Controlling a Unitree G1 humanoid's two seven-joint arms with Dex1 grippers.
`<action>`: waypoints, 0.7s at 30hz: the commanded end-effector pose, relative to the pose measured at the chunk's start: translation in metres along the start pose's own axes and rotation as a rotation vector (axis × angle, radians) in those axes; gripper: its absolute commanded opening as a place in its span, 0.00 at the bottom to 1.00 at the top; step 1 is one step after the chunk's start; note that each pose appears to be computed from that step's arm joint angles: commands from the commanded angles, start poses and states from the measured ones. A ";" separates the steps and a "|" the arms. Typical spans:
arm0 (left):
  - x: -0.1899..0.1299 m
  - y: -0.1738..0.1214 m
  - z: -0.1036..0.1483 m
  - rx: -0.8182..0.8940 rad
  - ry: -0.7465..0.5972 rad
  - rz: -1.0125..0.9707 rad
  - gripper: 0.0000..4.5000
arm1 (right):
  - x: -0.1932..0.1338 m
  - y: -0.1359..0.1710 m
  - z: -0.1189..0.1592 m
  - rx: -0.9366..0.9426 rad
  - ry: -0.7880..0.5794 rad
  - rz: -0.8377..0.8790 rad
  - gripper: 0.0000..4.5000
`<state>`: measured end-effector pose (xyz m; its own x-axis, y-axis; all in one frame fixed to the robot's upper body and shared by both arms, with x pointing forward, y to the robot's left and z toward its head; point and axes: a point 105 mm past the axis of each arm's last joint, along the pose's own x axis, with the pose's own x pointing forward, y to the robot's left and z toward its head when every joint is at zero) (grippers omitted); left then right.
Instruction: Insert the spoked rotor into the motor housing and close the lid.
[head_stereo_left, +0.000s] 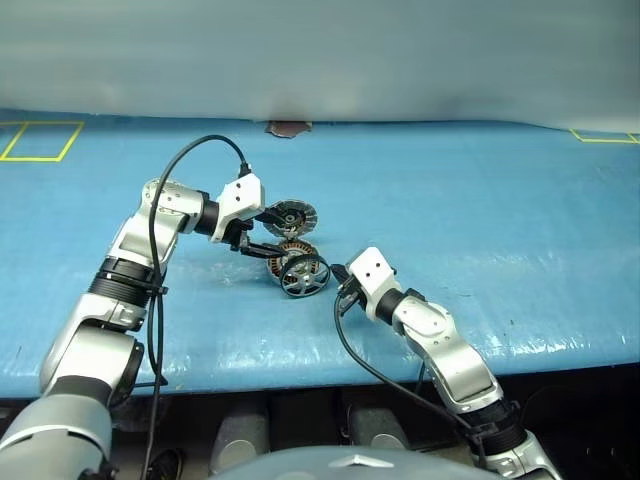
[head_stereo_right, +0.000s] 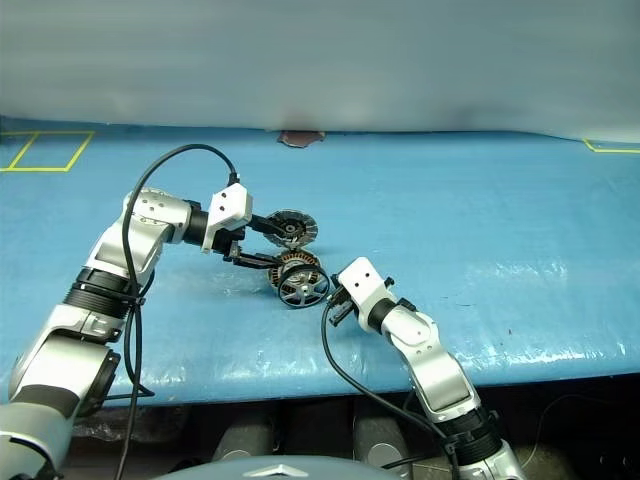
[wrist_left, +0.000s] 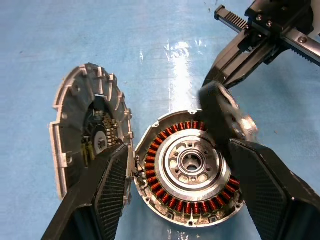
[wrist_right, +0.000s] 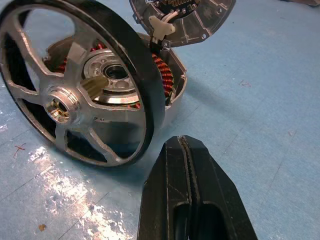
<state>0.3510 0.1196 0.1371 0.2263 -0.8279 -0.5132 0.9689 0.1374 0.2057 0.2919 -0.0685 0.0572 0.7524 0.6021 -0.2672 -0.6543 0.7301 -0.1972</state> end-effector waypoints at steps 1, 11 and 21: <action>-0.011 0.007 0.012 0.015 -0.046 0.050 0.77 | -0.003 -0.005 0.013 -0.026 -0.049 -0.021 0.00; -0.013 -0.002 0.012 -0.004 -0.092 0.047 0.77 | -0.002 -0.005 0.014 -0.027 -0.053 -0.020 0.00; -0.009 -0.009 0.011 -0.036 -0.125 0.051 0.77 | -0.003 -0.014 0.011 -0.042 -0.024 -0.043 0.00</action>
<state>0.3407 0.1190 0.1365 0.2449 -0.8683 -0.4313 0.9679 0.1930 0.1611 0.2962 -0.0744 0.0603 0.7651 0.5863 -0.2664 -0.6402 0.7373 -0.2158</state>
